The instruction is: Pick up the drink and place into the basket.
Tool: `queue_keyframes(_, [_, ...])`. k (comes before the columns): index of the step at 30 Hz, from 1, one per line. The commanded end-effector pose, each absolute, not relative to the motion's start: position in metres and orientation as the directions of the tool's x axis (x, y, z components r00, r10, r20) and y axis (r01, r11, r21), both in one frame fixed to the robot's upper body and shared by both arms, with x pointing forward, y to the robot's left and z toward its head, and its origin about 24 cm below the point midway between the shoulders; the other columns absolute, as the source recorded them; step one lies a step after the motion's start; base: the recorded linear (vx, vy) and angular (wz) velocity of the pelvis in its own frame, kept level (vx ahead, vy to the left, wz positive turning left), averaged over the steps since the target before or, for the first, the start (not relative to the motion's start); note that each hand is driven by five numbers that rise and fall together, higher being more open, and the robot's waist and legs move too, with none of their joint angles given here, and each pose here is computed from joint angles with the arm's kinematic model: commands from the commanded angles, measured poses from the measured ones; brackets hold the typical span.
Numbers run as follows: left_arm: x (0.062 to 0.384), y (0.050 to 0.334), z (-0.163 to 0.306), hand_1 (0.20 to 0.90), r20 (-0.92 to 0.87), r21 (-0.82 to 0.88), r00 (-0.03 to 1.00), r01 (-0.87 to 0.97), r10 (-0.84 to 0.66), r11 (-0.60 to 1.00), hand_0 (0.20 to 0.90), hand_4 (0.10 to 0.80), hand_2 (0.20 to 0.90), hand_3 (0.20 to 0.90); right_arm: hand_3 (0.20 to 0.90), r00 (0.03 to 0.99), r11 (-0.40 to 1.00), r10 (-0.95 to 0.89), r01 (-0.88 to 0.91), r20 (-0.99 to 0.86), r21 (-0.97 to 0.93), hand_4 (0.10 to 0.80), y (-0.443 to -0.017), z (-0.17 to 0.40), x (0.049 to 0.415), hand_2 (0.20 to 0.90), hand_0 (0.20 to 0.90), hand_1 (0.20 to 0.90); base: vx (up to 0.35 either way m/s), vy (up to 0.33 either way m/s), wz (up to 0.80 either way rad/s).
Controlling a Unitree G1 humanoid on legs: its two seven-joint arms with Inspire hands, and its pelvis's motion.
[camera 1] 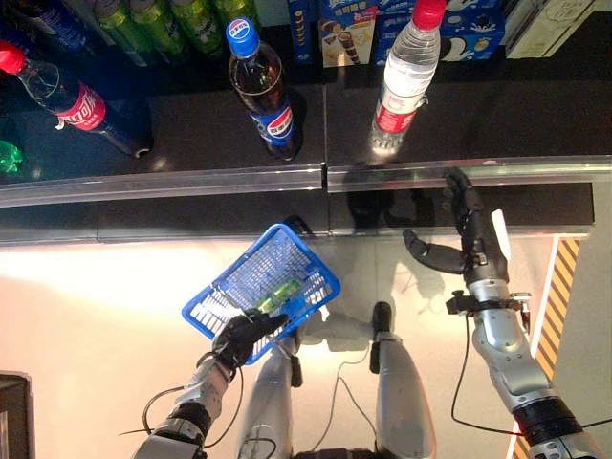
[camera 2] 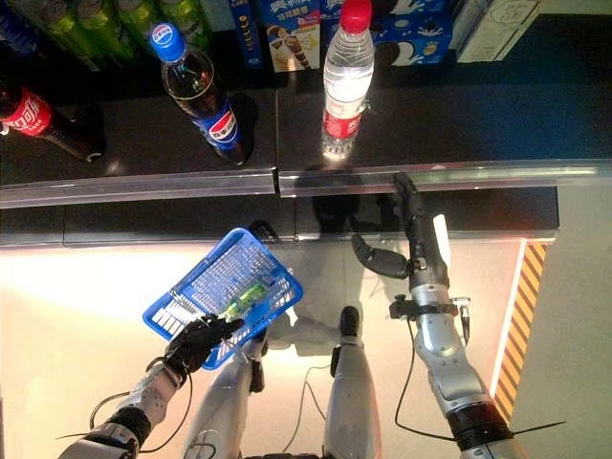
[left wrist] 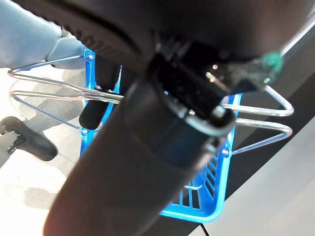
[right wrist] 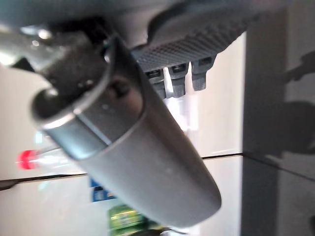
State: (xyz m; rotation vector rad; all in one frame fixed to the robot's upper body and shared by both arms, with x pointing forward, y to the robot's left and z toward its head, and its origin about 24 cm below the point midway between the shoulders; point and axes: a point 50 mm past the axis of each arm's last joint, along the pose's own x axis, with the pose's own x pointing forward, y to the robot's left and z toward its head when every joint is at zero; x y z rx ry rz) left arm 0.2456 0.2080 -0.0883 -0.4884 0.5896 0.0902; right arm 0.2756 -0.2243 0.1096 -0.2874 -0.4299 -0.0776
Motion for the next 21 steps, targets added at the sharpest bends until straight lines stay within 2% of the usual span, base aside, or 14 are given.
queue_keyframes(1, [0.193, 0.242, -0.111, 0.3, -0.648, -0.33, 0.762, -0.28, -0.001, 0.901, 0.3, 0.1, 0.3, 0.2, 0.9, 0.694, 0.98, 0.019, 0.129, 0.72, -0.15, 0.8, -0.218, 0.178, 0.264, 0.9, 0.9, 0.9, 0.0, 0.0, 0.0])
queue_keyframes(11, [0.193, 0.239, -0.112, 0.3, -0.659, -0.333, 0.752, -0.272, -0.017, 0.903, 0.3, 0.1, 0.3, 0.2, 0.9, 0.59, 0.981, 0.051, 0.121, 0.806, -0.15, 0.8, -0.212, 0.212, 0.266, 0.9, 0.9, 0.9, 0.003, 0.001, 0.0])
queue_keyframes(21, [0.196, 0.235, -0.11, 0.3, -0.664, -0.324, 0.747, -0.246, -0.034, 0.913, 0.3, 0.1, 0.3, 0.2, 0.9, 0.544, 0.977, 0.082, 0.121, 0.835, -0.175, 0.8, -0.209, 0.235, 0.274, 0.9, 0.9, 0.9, 0.0, 0.0, 0.0])
